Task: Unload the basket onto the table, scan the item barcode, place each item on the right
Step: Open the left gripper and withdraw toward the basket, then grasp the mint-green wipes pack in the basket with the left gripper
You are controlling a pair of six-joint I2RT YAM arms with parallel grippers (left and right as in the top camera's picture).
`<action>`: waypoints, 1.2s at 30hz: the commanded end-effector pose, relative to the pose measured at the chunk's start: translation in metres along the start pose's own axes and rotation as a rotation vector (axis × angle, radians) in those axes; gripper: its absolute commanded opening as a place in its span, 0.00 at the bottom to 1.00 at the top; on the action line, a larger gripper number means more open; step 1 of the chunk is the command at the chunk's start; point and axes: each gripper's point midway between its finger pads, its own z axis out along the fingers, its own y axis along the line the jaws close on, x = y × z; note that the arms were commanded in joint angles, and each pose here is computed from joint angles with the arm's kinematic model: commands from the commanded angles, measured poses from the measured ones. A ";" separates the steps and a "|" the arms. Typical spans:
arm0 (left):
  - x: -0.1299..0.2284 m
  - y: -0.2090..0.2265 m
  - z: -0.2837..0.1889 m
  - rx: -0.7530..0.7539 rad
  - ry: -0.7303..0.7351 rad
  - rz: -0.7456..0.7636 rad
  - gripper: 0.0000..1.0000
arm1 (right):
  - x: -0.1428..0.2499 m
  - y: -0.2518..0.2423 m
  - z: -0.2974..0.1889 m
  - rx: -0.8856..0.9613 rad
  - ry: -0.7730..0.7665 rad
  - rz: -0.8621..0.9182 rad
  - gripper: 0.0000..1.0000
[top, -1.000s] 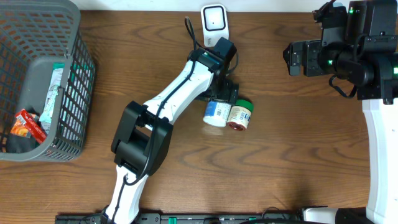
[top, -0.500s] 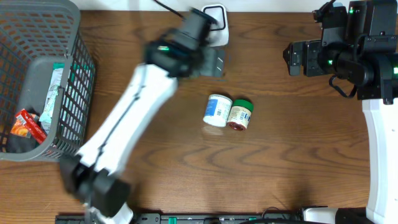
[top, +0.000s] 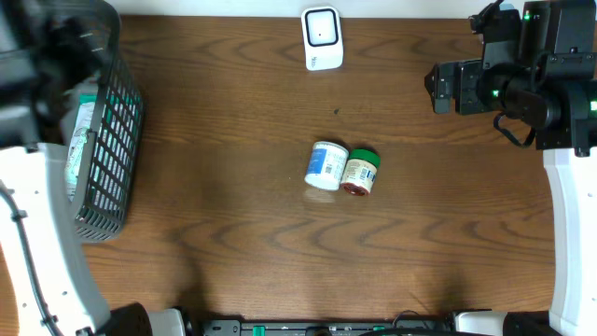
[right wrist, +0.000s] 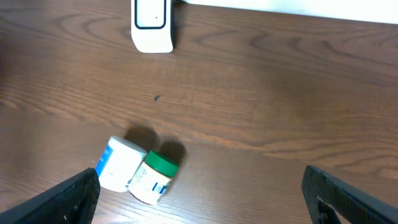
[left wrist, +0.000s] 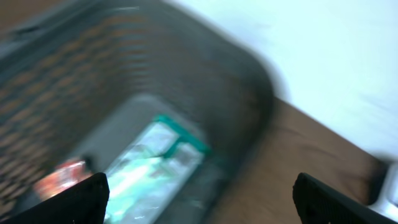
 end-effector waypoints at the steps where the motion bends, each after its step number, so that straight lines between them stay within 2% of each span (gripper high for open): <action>1: 0.001 0.065 0.020 -0.150 0.053 -0.069 0.99 | -0.004 0.003 -0.003 -0.006 -0.013 -0.019 0.99; 5: 0.022 0.106 0.047 -0.183 0.182 -0.095 0.98 | -0.004 0.003 -0.003 -0.006 -0.013 -0.019 0.99; 12: 0.076 0.127 0.119 -0.029 0.452 -0.025 0.98 | -0.004 0.003 -0.003 -0.006 -0.013 -0.019 0.99; 18: 0.123 0.140 0.166 0.019 0.621 0.066 0.98 | -0.004 0.003 -0.003 -0.006 -0.013 -0.019 0.99; 27: 0.159 0.150 0.216 0.043 0.698 0.108 0.98 | -0.004 0.003 -0.003 -0.006 -0.013 -0.019 0.99; 36: 0.188 0.150 0.233 0.073 0.777 0.082 0.98 | -0.004 0.003 -0.003 -0.006 -0.013 -0.019 0.99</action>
